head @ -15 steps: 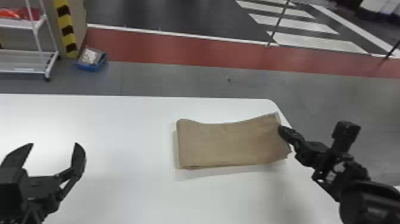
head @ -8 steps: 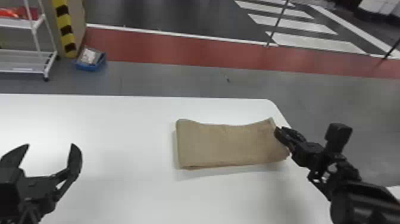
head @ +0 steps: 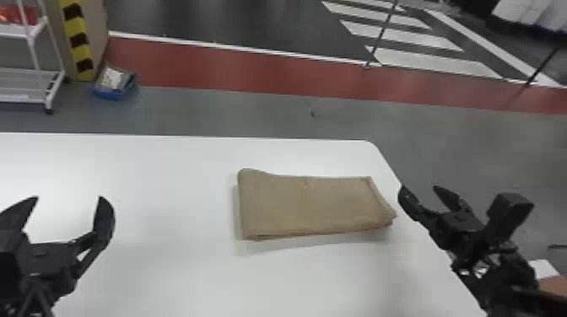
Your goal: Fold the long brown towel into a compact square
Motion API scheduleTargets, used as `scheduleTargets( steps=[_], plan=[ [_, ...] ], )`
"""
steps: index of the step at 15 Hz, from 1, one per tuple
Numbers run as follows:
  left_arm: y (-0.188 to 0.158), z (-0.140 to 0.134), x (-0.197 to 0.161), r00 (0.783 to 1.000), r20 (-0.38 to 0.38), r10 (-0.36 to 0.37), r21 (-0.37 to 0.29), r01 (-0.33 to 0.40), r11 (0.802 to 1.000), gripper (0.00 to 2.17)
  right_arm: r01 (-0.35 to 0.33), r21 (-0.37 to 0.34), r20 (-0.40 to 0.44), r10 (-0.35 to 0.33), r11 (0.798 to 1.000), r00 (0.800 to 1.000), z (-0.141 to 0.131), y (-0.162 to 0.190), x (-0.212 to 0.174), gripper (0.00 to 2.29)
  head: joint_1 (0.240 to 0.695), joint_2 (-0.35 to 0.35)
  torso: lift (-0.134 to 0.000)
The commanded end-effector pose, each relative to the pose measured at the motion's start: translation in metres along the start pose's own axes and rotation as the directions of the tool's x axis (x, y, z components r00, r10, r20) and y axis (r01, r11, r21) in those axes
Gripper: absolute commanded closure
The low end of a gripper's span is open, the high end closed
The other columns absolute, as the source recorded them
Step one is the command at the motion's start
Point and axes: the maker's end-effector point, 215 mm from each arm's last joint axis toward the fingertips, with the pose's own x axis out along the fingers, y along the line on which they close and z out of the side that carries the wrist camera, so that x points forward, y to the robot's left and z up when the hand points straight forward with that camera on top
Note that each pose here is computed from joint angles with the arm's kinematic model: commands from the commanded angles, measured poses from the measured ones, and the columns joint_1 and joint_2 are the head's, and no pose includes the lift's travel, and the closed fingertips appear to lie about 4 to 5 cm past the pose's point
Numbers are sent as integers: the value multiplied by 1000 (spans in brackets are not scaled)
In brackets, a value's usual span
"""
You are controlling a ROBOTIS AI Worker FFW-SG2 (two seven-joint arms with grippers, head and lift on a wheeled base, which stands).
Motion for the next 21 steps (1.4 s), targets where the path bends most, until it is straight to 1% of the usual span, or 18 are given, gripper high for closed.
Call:
scheduleTargets(
  steps=[1,3,4,5,6,7,8,9,10,11,12,13,14,15,17,18,20,21],
  plan=[
    [-35,10,5,998,18,-58,-18,59,998,144,10,2,12,-10,1000,1000,-7,-1,-21,56,695,-335,-125],
    [-79,12,7,990,15,-142,-54,143,988,154,18,-7,29,-18,1000,999,-11,1,-42,83,695,-350,-125],
    [-97,11,9,982,7,-187,-89,187,978,191,22,-5,43,-21,1000,999,-11,1,-51,83,695,-350,-125],
    [-118,11,8,971,-1,-239,-141,237,961,218,29,-16,64,-27,999,998,-8,0,-61,83,695,-350,-125],
    [-140,12,9,959,-7,-283,-176,277,944,221,35,-24,68,-33,999,997,-10,-2,-67,87,695,-350,-125],
    [-161,13,10,947,-11,-321,-196,313,929,221,42,-29,70,-40,999,997,-13,-4,-74,87,695,-350,-125],
    [-178,6,11,934,-39,-355,-219,339,915,221,43,-36,71,-41,998,997,-16,-5,-79,87,695,-350,-125],
    [-197,1,11,914,-63,-401,-251,374,893,221,47,-39,75,-44,998,996,-18,-7,-84,87,695,-350,-125],
    [-215,-2,11,893,-80,-442,-262,409,874,221,49,-36,80,-46,998,996,-19,-7,-87,87,695,-350,-125],
    [-233,-15,10,863,-126,-490,-253,450,857,221,50,-34,90,-47,998,995,-18,-8,-91,87,695,-350,-125],
    [-248,-30,6,834,-172,-524,-254,476,842,221,49,-26,100,-46,998,994,-15,-8,-91,87,695,-350,-125],
    [-257,-36,7,828,-189,-528,-259,477,840,221,33,-27,101,-30,999,994,-14,-4,-91,87,695,-350,-125],
    [-263,-46,8,822,-219,-526,-258,471,843,221,30,-29,105,-26,999,994,-13,-3,-90,90,695,-350,-125],
    [-266,-55,6,812,-246,-529,-262,470,843,221,24,-30,107,-20,999,994,-12,-2,-88,90,695,-350,-125],
    [-273,-56,2,797,-250,-550,-288,481,828,221,24,-36,104,-20,999,994,-12,-3,-85,90,695,-350,-125],
    [-275,-55,1,793,-248,-556,-297,484,823,279,26,-38,106,-22,999,994,-12,-5,-83,90,695,-350,-125],
    [-281,-51,1,788,-244,-565,-295,495,817,299,29,-34,97,-26,999,995,-17,-7,-81,90,695,-350,-125],
    [-283,-57,-1,776,-263,-573,-296,500,814,299,31,-36,94,-27,999,995,-18,-8,-79,90,695,-350,-125]
  ],
)
